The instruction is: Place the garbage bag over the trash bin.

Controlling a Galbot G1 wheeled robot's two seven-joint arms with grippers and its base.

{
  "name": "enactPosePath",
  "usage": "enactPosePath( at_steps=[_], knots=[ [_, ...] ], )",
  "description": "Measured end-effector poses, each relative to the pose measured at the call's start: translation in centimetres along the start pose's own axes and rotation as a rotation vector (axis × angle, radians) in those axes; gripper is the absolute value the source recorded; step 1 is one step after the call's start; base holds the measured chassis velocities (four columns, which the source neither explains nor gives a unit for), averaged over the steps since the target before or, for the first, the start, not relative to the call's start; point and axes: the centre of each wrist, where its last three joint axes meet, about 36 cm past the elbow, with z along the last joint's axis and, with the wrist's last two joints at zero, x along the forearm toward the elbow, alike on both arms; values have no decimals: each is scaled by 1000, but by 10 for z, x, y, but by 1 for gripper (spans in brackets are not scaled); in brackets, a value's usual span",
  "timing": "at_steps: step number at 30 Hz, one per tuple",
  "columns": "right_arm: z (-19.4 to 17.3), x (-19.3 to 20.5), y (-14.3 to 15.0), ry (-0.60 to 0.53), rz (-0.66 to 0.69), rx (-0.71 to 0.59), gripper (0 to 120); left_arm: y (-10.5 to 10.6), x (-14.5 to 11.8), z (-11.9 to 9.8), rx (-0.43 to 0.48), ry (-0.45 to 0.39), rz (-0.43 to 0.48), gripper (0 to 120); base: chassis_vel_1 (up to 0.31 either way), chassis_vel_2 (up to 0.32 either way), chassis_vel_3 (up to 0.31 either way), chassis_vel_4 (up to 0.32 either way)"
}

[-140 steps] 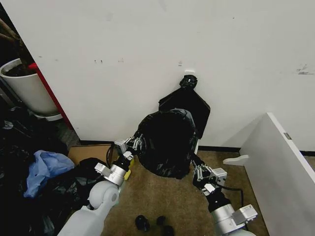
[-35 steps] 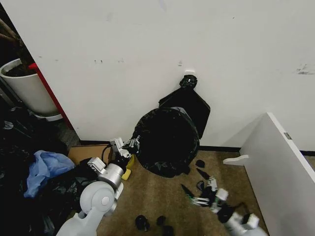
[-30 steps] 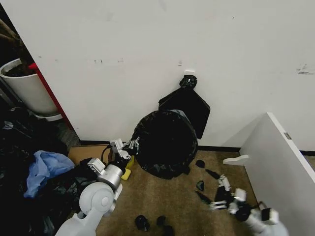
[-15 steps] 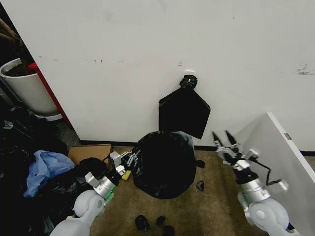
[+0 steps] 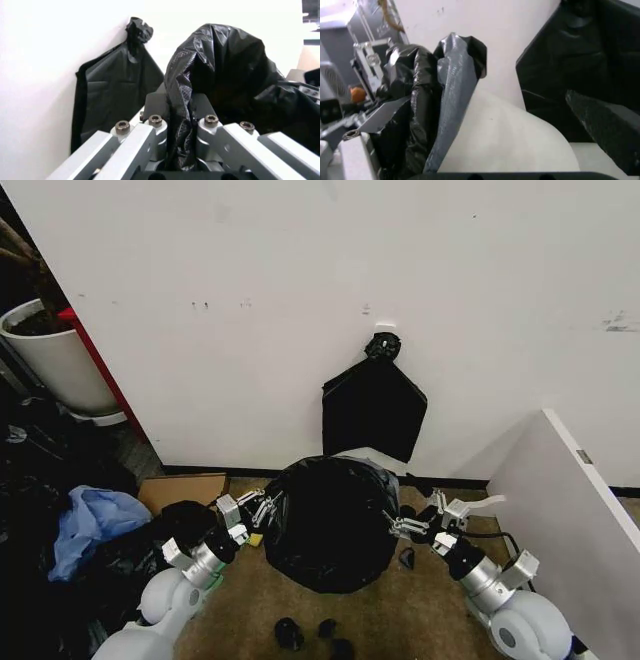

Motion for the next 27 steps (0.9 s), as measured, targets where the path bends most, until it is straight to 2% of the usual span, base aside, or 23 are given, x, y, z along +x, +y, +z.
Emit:
enactPosePath(
  at_steps=[6,12,14,20,22,27],
  knots=[
    [-2,1,-3,-58,-13,-53,100,2,0,-1,-10,7,1,4,0,0,0,0],
    [-5,6,-13,-120,-150,-34,100,6,-2,2,-23,21,-31,4,0,0,0,0],
    [-6,6,-14,-125,-155,-36,100,5,-2,3,-23,23,-30,4,0,0,0,0],
    [-6,4,-18,-100,-98,-21,100,3,-5,0,-23,17,-20,4,0,0,0,0],
    [-6,3,-22,-70,-28,-9,100,1,-5,-2,-23,15,-4,4,0,0,0,0],
    [-7,4,-29,-55,1,1,100,-1,-5,-3,-21,13,12,4,0,0,0,0]
  ],
)
